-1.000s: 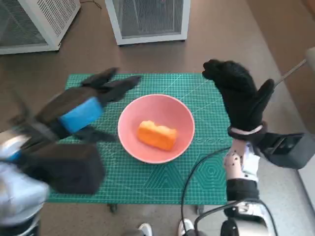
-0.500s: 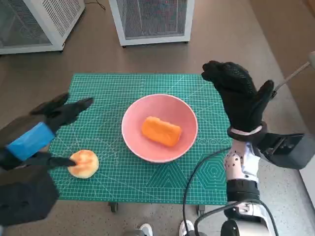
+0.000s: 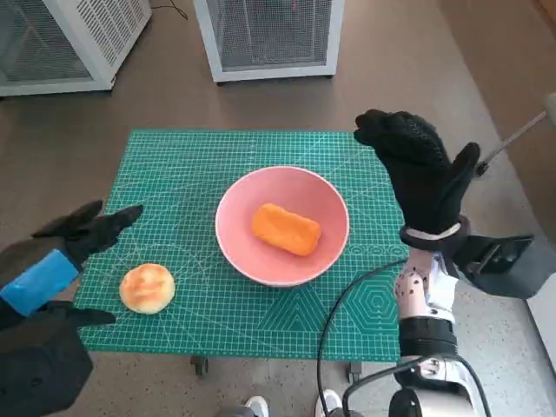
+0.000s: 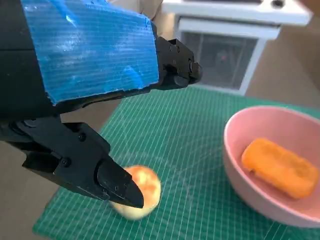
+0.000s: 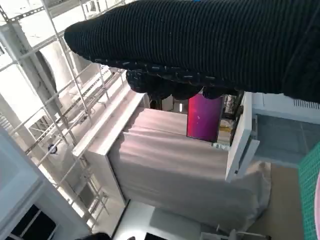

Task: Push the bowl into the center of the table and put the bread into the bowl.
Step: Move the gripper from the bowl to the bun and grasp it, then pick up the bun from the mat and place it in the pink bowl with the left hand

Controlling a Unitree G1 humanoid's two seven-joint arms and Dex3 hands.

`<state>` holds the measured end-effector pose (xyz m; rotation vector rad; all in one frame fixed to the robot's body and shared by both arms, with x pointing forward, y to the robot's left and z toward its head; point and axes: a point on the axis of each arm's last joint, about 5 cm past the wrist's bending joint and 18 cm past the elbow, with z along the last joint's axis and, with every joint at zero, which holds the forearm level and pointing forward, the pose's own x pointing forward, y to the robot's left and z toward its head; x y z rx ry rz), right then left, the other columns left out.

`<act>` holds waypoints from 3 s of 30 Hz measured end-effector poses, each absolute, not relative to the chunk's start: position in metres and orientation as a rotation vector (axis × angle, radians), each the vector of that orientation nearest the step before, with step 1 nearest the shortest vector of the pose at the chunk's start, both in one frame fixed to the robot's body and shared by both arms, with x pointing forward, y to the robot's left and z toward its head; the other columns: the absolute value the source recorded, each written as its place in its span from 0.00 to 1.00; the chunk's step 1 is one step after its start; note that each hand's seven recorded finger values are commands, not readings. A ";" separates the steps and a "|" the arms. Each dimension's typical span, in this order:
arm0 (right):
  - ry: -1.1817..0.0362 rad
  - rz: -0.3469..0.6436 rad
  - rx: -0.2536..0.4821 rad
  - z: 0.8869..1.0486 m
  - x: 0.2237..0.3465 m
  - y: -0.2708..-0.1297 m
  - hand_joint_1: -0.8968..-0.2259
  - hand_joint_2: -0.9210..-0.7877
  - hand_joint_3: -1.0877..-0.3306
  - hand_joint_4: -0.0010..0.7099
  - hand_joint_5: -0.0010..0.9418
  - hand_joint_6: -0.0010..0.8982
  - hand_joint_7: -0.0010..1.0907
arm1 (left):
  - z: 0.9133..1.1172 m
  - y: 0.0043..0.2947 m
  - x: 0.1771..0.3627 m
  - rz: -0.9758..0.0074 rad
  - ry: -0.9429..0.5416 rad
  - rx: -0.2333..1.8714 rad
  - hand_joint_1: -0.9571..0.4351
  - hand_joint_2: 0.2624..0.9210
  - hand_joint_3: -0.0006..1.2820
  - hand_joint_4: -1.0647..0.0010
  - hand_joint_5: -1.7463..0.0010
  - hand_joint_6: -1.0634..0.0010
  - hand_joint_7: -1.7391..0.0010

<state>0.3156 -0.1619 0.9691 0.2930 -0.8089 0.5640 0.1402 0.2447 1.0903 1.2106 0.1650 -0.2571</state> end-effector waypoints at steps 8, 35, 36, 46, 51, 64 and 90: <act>-0.811 0.563 0.287 0.970 0.316 -0.163 0.54 0.00 0.81 0.47 0.00 0.56 0.01 | 1.079 0.241 0.146 -0.262 0.182 1.198 0.62 0.73 0.00 0.87 0.99 0.77 0.99; -0.840 0.544 0.242 0.977 0.314 -0.174 0.57 0.00 0.80 0.46 0.00 0.56 0.01 | 1.006 0.237 0.203 -0.249 0.494 1.268 0.65 0.79 0.01 0.79 0.99 0.70 0.98; -0.841 0.543 0.240 0.977 0.314 -0.174 0.57 0.00 0.80 0.46 0.00 0.56 0.01 | 1.005 0.237 0.204 -0.246 0.508 1.269 0.65 0.79 0.01 0.78 0.99 0.69 0.98; -0.845 0.537 0.224 0.978 0.314 -0.175 0.58 0.00 0.79 0.46 0.00 0.57 0.01 | 0.995 0.235 0.215 -0.277 0.619 1.274 0.65 0.80 0.01 0.68 0.98 0.60 0.98; -0.848 0.537 0.222 0.978 0.313 -0.176 0.58 0.00 0.79 0.46 0.00 0.56 0.01 | 0.987 0.237 0.220 -0.281 0.655 1.303 0.67 0.83 0.01 0.52 0.96 0.43 0.95; -0.852 0.536 0.220 0.978 0.312 -0.177 0.58 0.00 0.79 0.46 0.00 0.57 0.01 | 0.981 0.241 0.218 -0.262 0.576 1.367 0.69 0.98 0.09 0.40 0.24 0.39 0.43; -0.840 0.536 0.221 0.974 0.310 -0.177 0.59 0.00 0.77 0.46 0.00 0.59 0.02 | 1.040 0.239 0.200 -0.148 0.268 1.329 0.69 1.00 0.04 0.33 0.37 0.40 0.32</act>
